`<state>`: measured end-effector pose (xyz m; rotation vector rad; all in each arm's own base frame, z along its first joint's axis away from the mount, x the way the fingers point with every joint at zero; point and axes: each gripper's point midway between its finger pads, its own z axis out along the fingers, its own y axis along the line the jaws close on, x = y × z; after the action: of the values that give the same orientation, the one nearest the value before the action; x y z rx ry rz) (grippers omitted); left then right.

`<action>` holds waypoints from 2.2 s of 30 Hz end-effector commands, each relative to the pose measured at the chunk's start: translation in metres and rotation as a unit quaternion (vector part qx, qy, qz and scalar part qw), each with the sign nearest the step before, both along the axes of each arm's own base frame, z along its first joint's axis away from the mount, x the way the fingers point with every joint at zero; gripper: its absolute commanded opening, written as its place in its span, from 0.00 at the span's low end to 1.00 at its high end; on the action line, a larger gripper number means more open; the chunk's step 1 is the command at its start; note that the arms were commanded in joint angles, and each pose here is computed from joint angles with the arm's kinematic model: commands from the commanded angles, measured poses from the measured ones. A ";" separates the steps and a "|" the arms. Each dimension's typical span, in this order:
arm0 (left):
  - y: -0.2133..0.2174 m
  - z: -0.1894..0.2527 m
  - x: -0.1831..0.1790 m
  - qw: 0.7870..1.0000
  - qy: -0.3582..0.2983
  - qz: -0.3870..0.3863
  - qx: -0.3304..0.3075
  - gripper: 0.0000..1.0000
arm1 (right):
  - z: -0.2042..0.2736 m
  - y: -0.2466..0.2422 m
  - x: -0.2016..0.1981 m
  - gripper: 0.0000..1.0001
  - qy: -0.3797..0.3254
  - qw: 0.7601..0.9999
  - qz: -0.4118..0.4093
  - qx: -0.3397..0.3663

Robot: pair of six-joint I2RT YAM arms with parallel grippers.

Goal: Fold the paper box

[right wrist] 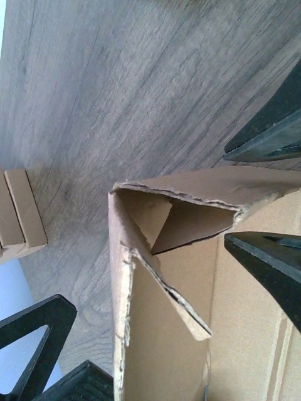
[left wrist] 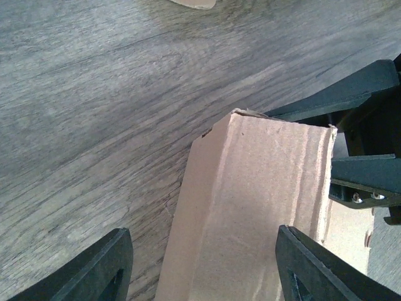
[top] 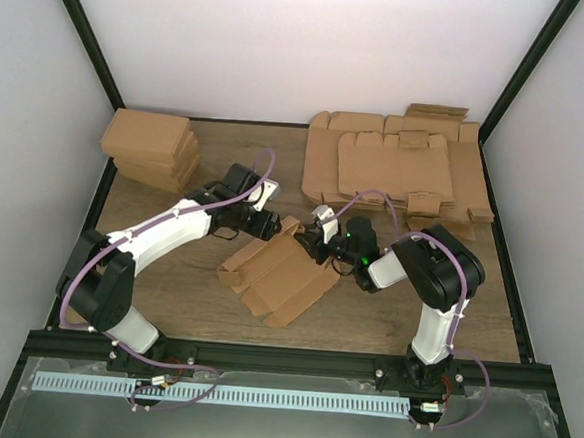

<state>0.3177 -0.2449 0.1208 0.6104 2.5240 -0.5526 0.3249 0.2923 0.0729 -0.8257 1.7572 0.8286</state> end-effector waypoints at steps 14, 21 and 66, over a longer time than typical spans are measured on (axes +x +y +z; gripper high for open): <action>-0.001 0.000 -0.002 1.000 -0.005 -0.001 -0.010 0.65 | 0.023 0.008 -0.003 0.64 -0.025 0.999 0.015 0.021; -0.002 -0.002 -0.002 1.000 -0.004 -0.002 -0.011 0.64 | 0.022 0.004 -0.005 0.89 -0.013 0.999 0.003 0.033; 0.015 0.039 -0.015 0.998 -0.058 -0.023 0.026 0.73 | 0.028 -0.006 -0.012 0.92 -0.008 0.996 -0.086 0.001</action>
<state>0.3018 -0.2310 0.1446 0.6785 2.4748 -0.4754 0.3150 0.2906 0.0905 -0.6873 1.7948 0.7274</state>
